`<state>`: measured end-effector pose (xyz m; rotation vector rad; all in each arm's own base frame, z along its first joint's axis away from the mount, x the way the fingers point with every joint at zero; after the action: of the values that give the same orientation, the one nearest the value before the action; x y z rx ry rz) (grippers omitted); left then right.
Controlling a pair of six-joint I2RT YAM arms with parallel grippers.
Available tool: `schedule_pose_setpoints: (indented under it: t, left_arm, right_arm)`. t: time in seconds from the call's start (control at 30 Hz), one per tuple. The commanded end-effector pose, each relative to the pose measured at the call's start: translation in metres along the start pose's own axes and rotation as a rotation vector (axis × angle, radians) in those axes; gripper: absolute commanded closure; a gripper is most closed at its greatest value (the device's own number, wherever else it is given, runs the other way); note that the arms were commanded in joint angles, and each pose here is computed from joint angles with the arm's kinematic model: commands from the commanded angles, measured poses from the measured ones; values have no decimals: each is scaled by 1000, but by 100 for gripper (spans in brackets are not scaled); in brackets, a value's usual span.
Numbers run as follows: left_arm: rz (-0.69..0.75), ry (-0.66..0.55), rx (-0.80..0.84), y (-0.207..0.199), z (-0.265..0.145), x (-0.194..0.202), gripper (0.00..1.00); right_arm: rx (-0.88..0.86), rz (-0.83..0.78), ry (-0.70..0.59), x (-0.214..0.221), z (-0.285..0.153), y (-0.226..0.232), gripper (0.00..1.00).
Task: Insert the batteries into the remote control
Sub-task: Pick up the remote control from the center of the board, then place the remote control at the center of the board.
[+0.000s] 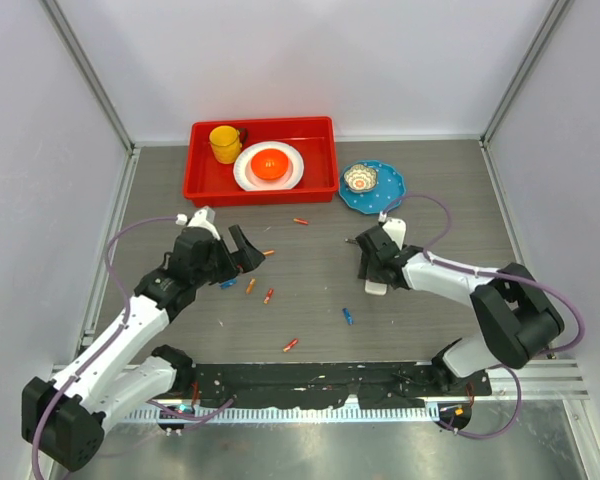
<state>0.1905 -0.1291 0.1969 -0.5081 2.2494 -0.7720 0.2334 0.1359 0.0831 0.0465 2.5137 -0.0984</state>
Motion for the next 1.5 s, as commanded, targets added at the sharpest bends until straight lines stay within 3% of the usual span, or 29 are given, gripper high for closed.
schedule_pose_setpoints:
  t: [0.0,0.17,0.37,0.53,0.8,0.9,0.93,1.03,1.2,1.33,1.47]
  left_arm:
    - [1,-74,18,-7,-10,-11,0]
    - [-4,-137,4,-7,-17,-18,0]
    - [-56,-198,-31,-1,-21,-20,0]
    - [-67,-211,-32,-1,-25,-21,0]
    - [-73,-218,-33,1,-27,-20,0]
    - [-76,-221,-33,2,-27,-20,0]
    - [-75,-220,-35,3,-26,-19,0]
    - [-70,-224,-38,3,-27,-20,0]
    - [-64,-228,-60,6,-24,-19,0]
    - [-46,-243,-76,6,-23,-23,0]
    - [45,-191,-115,-1,-11,-25,0]
  right_arm:
    - [-44,1,-145,-18,-42,18,59]
    - [-146,-42,-202,-36,-80,63,61]
    - [-231,22,-130,-21,-66,114,68]
    - [-238,-13,-88,-12,-55,146,68]
    - [-206,20,-56,2,-46,157,63]
    - [-194,22,-30,11,-41,160,54]
    - [-190,15,-25,13,-40,161,44]
    - [-168,2,-3,19,-37,164,29]
    - [-161,12,-22,15,-40,161,21]
    - [-179,16,-98,-4,-65,151,13]
    - [-226,58,-237,-32,-113,112,11]
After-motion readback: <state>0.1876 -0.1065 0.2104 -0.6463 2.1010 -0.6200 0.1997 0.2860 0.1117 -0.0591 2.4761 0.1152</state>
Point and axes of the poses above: each gripper's point midway between its finger pads, its own z axis out along the fingers, its own y axis along the line the jaws close on, x = y × z, the point moved 8 cm from there along -z, back along the fingers, and after that the axes turned 9 degrees about -z, right-handed, at the moved point
